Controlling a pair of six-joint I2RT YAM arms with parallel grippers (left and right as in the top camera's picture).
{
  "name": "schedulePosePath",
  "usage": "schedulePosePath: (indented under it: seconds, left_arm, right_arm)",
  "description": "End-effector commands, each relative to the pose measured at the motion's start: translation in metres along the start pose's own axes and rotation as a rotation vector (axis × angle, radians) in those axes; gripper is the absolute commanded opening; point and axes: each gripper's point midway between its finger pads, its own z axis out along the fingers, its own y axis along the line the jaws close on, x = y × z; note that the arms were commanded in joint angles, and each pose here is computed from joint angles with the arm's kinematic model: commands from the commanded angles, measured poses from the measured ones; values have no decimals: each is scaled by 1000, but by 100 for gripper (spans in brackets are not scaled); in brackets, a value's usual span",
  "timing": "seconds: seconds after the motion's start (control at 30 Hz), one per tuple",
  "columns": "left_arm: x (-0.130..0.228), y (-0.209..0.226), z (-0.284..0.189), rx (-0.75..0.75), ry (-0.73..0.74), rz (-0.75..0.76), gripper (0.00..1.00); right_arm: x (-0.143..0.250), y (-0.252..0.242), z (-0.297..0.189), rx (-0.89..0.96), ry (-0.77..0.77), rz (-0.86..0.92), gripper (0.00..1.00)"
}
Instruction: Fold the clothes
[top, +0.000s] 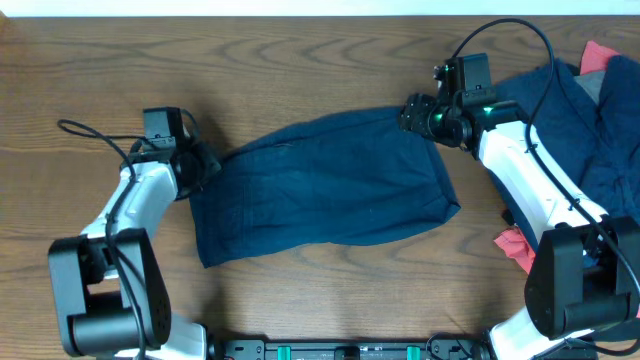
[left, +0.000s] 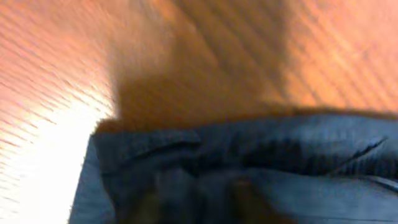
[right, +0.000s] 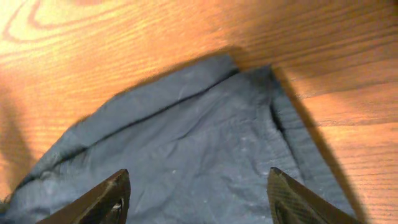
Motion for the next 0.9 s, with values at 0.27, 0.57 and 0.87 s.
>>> schedulePosePath:
  seconds: [0.27, 0.57, 0.87]
  left_arm:
    - [12, -12, -47, 51, 25, 8, 6]
    - [44, 2, -65, -6, 127, -12, 6]
    - [62, 12, -68, -47, 201, -27, 6]
  right_arm:
    - [0, -11, 63, -11, 32, 66, 68]
    - [-6, -3, 91, -63, -4, 45, 70]
    - [-13, 15, 90, -146, -23, 59, 67]
